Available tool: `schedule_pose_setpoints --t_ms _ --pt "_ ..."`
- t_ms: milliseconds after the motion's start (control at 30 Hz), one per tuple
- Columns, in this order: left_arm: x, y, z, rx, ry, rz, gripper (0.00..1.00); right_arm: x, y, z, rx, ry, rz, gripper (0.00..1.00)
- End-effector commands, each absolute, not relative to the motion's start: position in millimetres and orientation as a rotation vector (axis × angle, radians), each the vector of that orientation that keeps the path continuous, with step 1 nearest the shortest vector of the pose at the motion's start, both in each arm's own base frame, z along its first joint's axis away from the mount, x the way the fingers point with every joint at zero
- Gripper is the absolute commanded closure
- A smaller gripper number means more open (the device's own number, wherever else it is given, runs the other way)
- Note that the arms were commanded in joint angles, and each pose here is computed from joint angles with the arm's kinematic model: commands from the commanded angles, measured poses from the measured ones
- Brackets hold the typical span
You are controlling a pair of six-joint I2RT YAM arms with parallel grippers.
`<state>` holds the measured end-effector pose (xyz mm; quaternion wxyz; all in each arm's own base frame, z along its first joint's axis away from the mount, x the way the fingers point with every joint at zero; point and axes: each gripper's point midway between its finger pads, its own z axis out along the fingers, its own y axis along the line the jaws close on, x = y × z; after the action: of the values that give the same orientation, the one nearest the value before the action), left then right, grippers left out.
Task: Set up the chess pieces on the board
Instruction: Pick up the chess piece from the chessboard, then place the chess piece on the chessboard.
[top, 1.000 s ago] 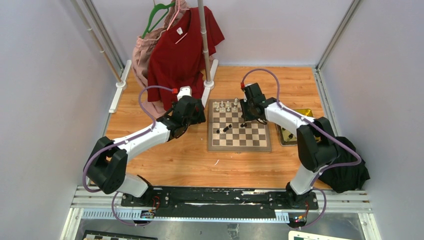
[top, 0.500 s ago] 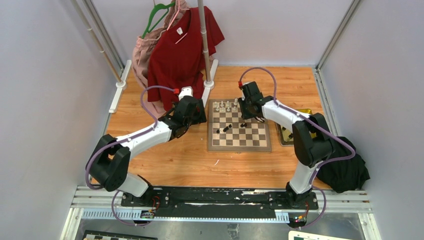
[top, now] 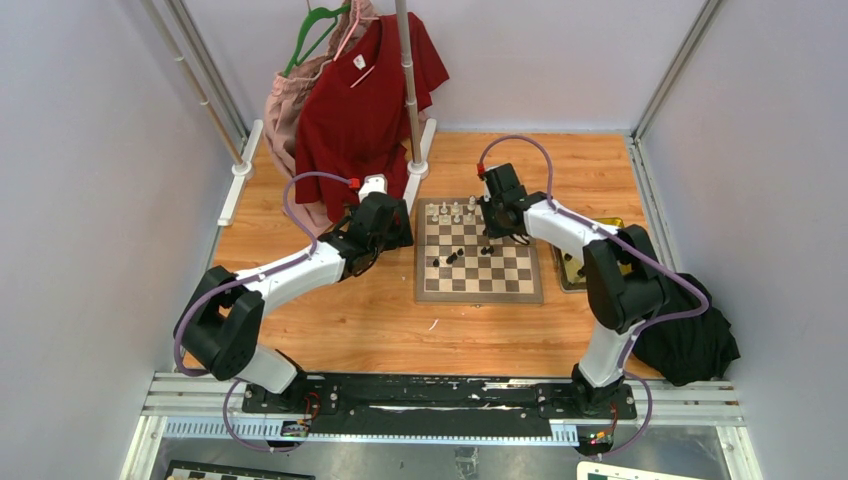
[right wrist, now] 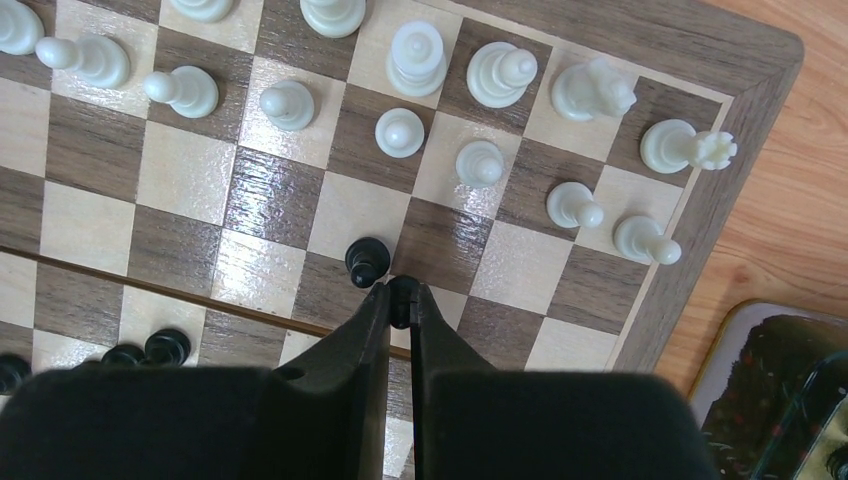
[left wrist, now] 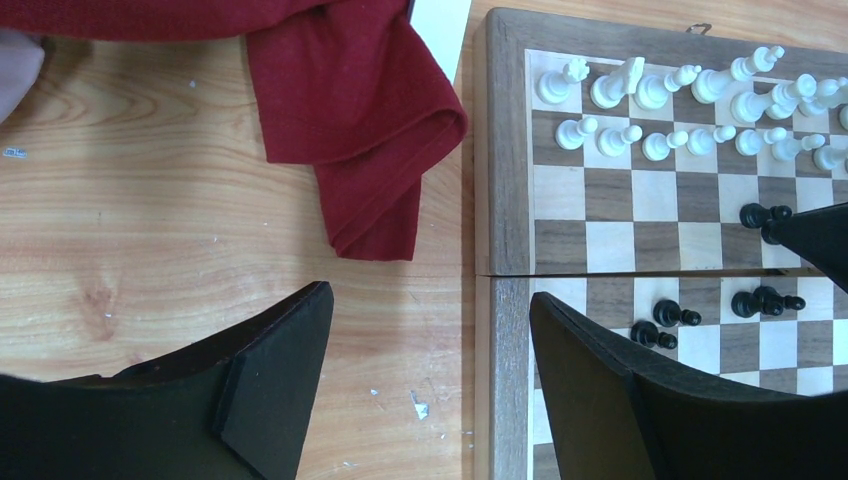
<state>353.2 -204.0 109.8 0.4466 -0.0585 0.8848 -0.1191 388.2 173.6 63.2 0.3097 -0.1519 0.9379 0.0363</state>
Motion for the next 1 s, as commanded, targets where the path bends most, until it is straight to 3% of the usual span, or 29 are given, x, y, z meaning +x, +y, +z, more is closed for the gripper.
schedule_pose_setpoints --t_ms 0,400,967 --pt "359.1 -202.6 121.6 -0.168 2.153 -0.307 0.23 384.5 168.3 78.7 -0.379 2.45 0.105 0.96" --pt "351.6 -200.8 125.0 -0.138 2.154 -0.291 0.23 337.1 132.0 115.0 -0.247 2.387 0.057 0.98" --pt "337.9 -210.4 121.3 -0.069 2.164 -0.295 0.23 275.9 99.5 68.7 -0.101 2.458 0.028 1.0"
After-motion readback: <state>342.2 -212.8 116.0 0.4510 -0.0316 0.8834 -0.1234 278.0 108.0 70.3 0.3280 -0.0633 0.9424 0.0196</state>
